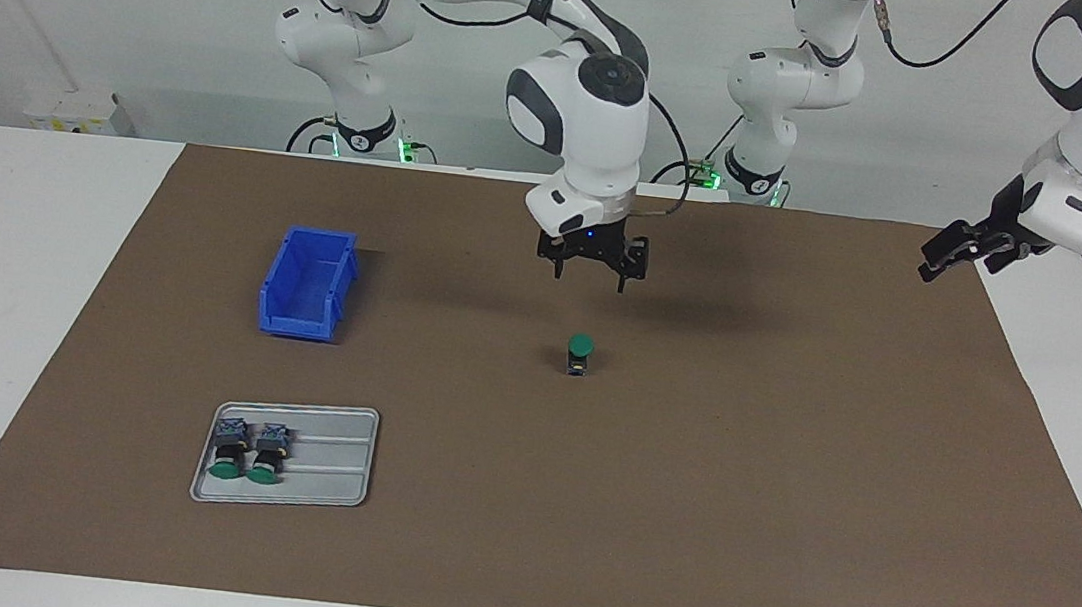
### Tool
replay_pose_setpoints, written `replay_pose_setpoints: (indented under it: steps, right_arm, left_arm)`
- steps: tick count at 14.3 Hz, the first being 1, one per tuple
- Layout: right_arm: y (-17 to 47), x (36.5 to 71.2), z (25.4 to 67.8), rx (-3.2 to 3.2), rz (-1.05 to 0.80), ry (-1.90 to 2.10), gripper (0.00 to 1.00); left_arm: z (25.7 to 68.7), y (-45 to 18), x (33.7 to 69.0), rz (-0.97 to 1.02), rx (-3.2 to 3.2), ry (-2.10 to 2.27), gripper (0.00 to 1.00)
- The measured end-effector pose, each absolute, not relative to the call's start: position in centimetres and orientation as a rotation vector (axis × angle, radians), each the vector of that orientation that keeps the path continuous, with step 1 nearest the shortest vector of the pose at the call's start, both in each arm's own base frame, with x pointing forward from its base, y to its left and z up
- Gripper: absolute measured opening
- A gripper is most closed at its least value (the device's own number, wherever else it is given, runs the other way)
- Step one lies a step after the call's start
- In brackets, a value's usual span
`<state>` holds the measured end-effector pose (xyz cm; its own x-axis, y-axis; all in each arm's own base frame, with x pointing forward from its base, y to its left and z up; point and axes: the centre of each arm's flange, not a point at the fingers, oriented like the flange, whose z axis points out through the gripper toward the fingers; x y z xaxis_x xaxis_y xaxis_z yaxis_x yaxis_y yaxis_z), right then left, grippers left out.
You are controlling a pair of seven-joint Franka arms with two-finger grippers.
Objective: Place and press button with both arms
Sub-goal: 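Reach the right gripper to the green button and grasp it, then carry the green button with the right gripper over the blue bin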
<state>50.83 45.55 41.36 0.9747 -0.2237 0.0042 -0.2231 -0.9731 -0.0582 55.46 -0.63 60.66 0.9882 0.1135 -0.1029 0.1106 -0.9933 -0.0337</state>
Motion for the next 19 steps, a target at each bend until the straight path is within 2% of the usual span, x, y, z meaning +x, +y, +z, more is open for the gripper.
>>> replay_pose_setpoints:
  steps: [4,9,16,18,19]
  right_arm:
    - [46.1,52.1,36.4,-3.126,-0.121,0.300,1.00]
    - [45.6,53.1,34.5,-3.099,-0.200,0.281,1.00]
    - [44.8,53.4,31.6,-3.066,-0.221,0.262,0.97]
    - [44.7,53.1,30.8,-3.068,-0.219,0.230,0.79]
    - [44.6,53.0,30.6,-3.072,-0.216,0.216,0.79]
  left_arm:
    - [60.6,-1.6,55.4,0.163,-3.105,-0.147,1.00]
    - [60.6,-2.6,55.4,0.164,-3.106,-0.118,1.00]
    - [60.5,-3.5,55.3,0.172,-3.105,-0.091,1.00]
    - [60.5,-3.5,55.2,0.172,-3.105,-0.091,1.00]
    - [60.5,-3.5,55.2,0.171,-3.105,-0.091,1.00]
